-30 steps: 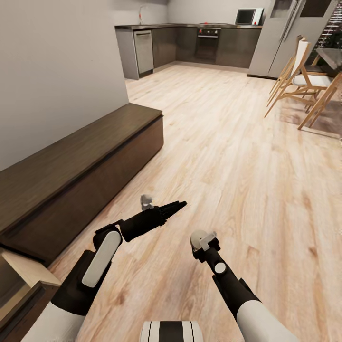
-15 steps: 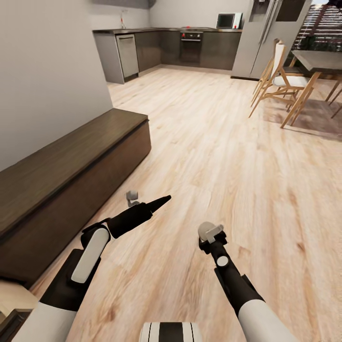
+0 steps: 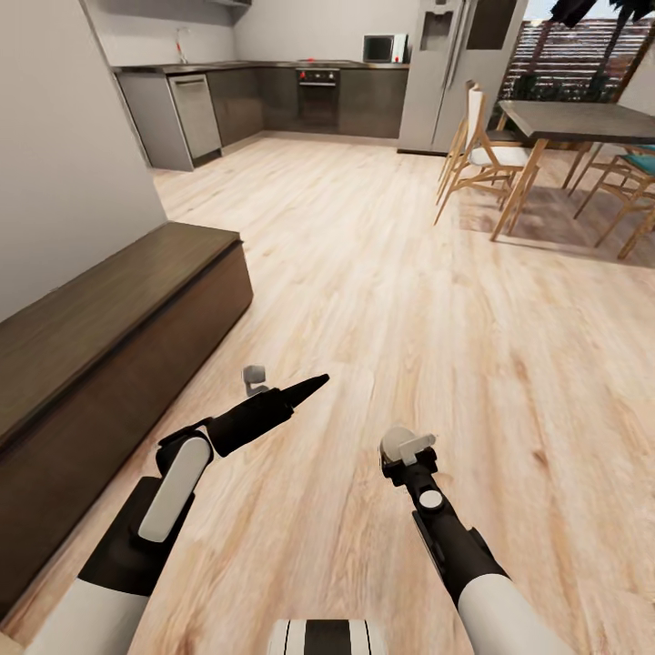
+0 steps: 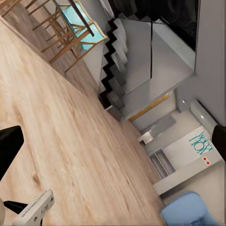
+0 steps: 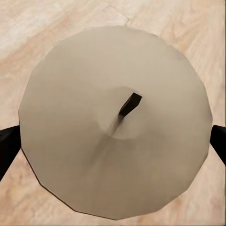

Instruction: Place each of the two pumpkins and all three candles from the living room inside a cabinet in the living room (use any cabinet), then make sure every cabinet is closed, and position the cauldron so it is next to a table in the living room.

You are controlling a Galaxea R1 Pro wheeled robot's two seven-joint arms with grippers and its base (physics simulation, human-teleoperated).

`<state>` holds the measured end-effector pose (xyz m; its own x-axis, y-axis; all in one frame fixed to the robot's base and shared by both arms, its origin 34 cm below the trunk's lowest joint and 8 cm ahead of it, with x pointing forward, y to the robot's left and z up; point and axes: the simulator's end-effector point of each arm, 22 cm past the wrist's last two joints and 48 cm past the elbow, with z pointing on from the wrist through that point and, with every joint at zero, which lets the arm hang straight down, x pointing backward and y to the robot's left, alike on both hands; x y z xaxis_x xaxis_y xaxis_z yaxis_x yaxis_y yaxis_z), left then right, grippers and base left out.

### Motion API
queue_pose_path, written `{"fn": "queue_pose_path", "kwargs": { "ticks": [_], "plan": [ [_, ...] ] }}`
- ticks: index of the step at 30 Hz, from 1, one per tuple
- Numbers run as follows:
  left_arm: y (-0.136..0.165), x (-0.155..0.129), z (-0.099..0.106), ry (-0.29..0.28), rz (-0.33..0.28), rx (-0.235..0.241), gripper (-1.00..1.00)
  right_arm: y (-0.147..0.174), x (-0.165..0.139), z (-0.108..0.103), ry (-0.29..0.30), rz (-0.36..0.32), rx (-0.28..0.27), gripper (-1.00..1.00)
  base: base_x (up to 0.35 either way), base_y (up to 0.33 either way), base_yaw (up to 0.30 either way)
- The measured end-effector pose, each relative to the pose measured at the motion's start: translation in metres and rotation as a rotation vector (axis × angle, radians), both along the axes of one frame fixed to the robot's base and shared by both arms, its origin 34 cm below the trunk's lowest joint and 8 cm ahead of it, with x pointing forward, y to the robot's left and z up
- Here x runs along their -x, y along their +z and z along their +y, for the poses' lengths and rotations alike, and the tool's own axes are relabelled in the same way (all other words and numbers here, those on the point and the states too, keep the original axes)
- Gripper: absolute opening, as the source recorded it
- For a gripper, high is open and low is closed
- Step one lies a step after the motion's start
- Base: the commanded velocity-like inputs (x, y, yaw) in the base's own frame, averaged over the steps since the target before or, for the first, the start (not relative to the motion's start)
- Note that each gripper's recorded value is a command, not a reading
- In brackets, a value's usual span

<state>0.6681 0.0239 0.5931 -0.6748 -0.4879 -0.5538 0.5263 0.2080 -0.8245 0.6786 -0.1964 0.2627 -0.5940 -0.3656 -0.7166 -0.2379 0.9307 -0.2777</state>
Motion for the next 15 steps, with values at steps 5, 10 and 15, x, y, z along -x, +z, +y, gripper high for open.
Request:
{"fn": "queue_pose_path", "kwargs": {
  "ticks": [5,10,15],
  "plan": [
    [0.0021,0.0003,0.0007,0.000,-0.005,-0.002,1.00,0.0024,-0.0009,0.0005,-0.001,-0.004,-0.002,-1.00,0.081,0.000,-0.264],
    [0.0047,0.0009,-0.0011,-0.001,-0.008,0.000,1.00,0.0048,-0.0019,0.0011,-0.002,-0.008,-0.004,-1.00,0.080,0.000,-0.266],
    [0.0063,0.0009,0.0003,0.001,-0.012,-0.003,1.00,0.0068,-0.0023,0.0034,-0.002,-0.011,-0.009,-1.00,0.080,0.000,-0.266]
  ]
}}
